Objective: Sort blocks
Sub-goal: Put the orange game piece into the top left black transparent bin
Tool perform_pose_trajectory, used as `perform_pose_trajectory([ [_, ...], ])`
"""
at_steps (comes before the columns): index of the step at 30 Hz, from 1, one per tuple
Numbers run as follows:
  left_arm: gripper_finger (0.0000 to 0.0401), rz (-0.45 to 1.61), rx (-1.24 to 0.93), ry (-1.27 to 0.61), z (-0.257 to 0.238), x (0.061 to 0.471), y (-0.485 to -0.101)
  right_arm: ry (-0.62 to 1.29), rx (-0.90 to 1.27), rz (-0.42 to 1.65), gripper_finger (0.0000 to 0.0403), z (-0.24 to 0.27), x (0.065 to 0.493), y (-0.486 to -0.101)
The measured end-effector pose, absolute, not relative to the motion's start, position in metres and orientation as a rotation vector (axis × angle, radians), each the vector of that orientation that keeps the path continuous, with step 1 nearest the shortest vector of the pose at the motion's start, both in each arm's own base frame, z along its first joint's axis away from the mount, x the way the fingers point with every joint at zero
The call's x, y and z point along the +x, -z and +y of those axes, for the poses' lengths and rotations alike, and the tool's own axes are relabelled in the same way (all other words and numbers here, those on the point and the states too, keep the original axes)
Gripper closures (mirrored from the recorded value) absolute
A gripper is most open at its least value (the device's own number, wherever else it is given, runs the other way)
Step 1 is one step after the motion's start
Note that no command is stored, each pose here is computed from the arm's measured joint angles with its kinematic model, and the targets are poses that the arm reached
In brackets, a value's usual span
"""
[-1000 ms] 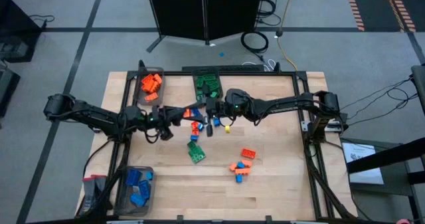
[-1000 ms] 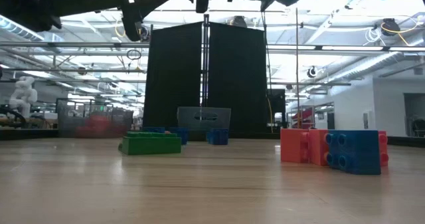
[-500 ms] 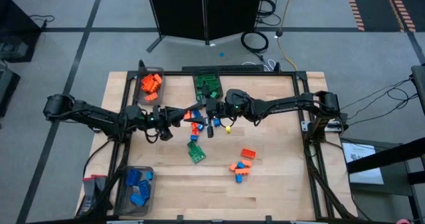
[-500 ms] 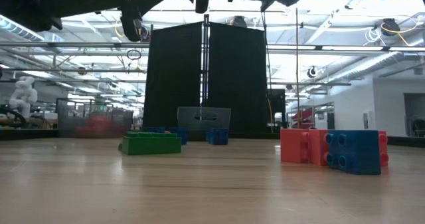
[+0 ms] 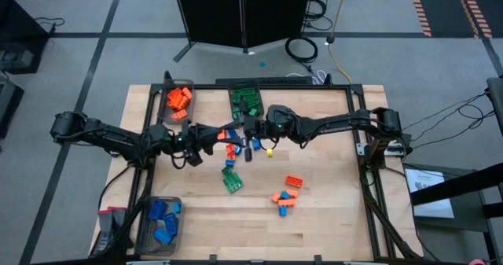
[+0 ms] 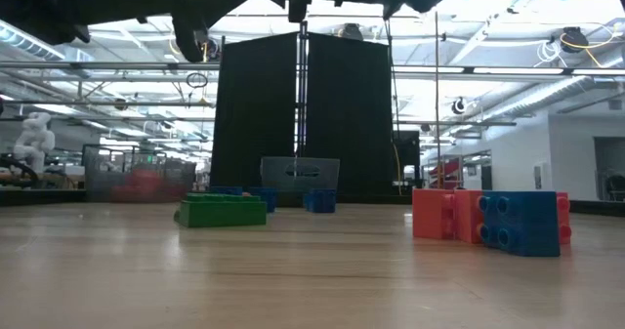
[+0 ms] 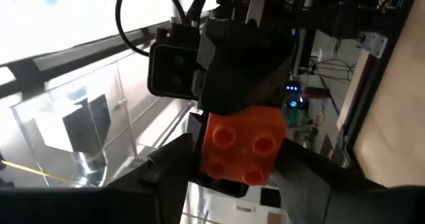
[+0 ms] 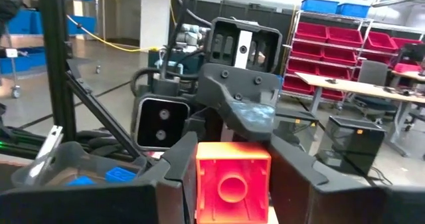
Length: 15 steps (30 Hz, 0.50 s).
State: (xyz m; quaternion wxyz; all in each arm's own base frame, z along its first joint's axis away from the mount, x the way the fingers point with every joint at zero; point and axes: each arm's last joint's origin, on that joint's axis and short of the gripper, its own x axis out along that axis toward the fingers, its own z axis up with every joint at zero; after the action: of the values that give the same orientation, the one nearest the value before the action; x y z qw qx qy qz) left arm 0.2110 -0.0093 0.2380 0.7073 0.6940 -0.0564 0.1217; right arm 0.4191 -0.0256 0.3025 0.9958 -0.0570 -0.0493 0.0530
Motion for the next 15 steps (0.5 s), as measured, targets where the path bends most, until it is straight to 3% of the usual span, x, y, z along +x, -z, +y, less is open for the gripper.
perform_pose_trajectory([
  [15, 0.0202, -0.107, 1.552, -0.184, -0.0107, 0.2126, -0.2316, -0.112, -0.108, -0.082, 0.0282, -0.0273, 0.4192, -0.3004],
])
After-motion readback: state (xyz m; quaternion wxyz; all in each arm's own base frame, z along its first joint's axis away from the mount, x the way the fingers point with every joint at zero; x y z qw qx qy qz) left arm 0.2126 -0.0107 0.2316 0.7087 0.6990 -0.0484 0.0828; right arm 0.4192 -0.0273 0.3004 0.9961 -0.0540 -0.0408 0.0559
